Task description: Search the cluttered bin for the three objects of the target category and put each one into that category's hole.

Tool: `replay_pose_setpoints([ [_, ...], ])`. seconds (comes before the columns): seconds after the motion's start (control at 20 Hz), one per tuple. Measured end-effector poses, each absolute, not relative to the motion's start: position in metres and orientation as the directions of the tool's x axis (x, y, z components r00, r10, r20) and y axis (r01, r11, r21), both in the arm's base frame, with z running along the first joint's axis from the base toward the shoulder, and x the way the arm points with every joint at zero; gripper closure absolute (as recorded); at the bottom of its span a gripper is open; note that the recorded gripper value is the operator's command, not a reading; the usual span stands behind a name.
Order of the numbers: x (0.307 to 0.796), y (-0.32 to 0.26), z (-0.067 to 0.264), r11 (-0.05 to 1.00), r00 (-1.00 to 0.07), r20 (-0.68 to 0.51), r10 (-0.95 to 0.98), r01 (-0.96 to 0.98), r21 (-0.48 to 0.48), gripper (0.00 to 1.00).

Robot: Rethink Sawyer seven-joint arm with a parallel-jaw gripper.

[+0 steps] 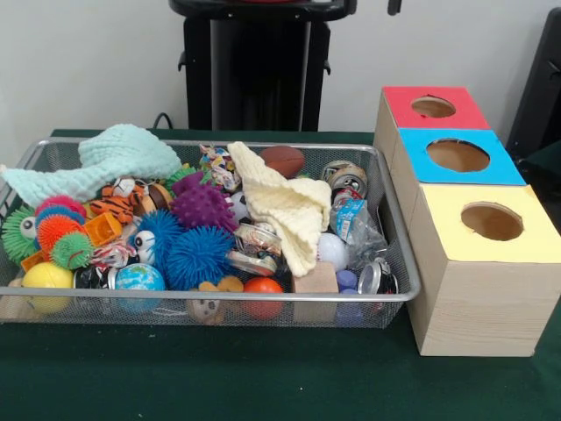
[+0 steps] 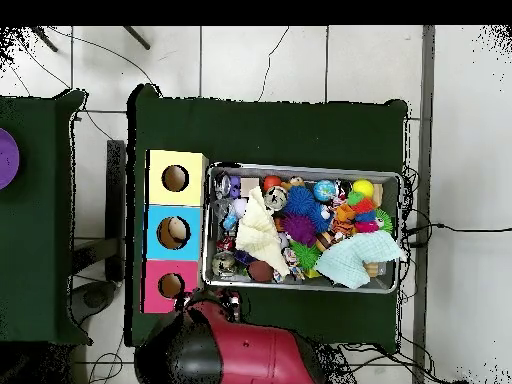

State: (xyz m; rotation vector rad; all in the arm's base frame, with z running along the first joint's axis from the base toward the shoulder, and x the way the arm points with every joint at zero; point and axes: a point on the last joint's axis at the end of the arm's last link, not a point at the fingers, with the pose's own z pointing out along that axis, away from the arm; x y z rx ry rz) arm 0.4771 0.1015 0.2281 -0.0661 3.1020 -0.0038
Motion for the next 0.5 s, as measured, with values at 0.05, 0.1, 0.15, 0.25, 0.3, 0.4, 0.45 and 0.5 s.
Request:
replay_pose_setpoints([
  [0.05,0.481,0.095,0.226,1.000,-0.999,-0.037,-0.030,-0.030,-0.003,0.00],
  [0.1,0.484,0.091,0.225,1.000,-0.999,-0.036,-0.023,-0.023,-0.003,0.00],
  [0.15,0.489,0.086,0.222,1.000,-0.999,-0.034,-0.013,-0.013,-0.003,0.00],
  [0.25,0.495,0.078,0.218,1.000,-1.000,-0.030,0.001,0.001,-0.002,0.00],
  [0.3,0.498,0.075,0.215,1.000,-1.000,-0.028,0.008,0.008,-0.001,0.00],
  [0.4,0.504,0.066,0.208,1.000,-0.999,-0.026,0.022,0.022,0.000,0.00],
  [0.45,0.509,0.061,0.202,1.000,-0.999,-0.026,0.031,0.031,0.002,0.00],
  [0.5,0.511,0.058,0.199,0.999,-0.999,-0.027,0.035,0.035,0.002,0.00],
])
